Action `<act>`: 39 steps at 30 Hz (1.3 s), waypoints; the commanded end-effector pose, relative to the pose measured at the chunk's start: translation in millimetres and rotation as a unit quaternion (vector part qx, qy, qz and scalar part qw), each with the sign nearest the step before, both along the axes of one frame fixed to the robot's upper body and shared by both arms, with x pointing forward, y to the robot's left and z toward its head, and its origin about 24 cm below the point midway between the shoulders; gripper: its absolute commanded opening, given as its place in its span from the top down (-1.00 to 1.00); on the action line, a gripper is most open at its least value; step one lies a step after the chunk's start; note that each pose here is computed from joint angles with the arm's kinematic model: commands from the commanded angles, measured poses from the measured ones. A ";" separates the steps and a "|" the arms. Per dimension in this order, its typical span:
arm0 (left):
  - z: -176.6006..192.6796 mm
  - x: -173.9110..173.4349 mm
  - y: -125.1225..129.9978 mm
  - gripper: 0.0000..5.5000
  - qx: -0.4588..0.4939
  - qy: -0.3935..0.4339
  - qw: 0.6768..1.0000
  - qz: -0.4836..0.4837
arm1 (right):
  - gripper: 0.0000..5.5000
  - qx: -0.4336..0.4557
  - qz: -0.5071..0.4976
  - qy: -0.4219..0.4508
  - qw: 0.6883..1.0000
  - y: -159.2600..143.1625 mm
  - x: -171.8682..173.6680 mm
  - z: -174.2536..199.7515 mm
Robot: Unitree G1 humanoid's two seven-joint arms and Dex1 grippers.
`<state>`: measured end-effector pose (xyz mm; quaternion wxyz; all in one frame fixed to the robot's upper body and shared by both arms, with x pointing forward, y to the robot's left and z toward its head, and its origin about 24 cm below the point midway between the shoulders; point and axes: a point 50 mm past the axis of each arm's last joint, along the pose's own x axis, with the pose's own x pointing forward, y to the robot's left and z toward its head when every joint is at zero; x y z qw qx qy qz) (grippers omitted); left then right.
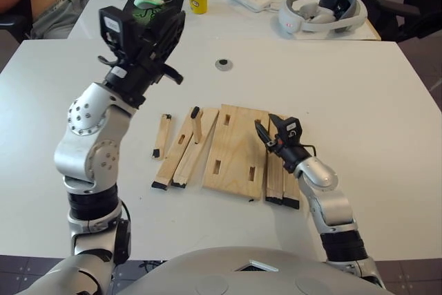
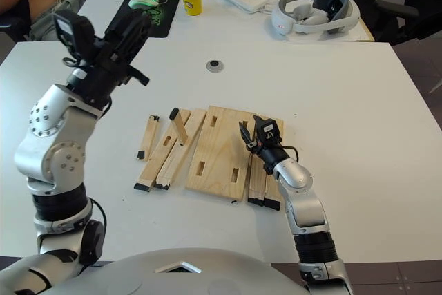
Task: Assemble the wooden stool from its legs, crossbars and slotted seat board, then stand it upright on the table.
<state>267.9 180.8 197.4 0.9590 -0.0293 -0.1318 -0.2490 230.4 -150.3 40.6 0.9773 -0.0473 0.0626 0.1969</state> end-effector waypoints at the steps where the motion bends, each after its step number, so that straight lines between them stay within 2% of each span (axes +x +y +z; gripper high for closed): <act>1: -23.2 -12.2 26.1 0.44 0.030 0.068 0.997 -0.002 | 0.19 0.008 -0.031 -0.008 0.999 -4.1 -6.1 1.7; 10: -71.3 -71.1 13.3 -0.01 0.072 0.225 0.959 -0.155 | 0.19 0.008 -0.069 -0.013 0.997 -8.1 -12.3 0.7; 17: -91.2 -91.4 -2.5 -0.01 0.124 0.306 0.932 -0.147 | 0.19 0.006 -0.049 -0.012 0.999 -4.5 -11.8 3.6; 26: -94.7 -84.7 -32.2 -0.01 0.215 0.357 0.895 -0.159 | 0.19 -0.002 -0.017 -0.007 1.000 -0.8 -8.1 7.1; 39: -93.8 -80.5 -46.7 -0.01 0.173 0.416 0.889 -0.076 | 0.19 -0.001 -0.006 0.001 1.000 2.0 -7.9 7.5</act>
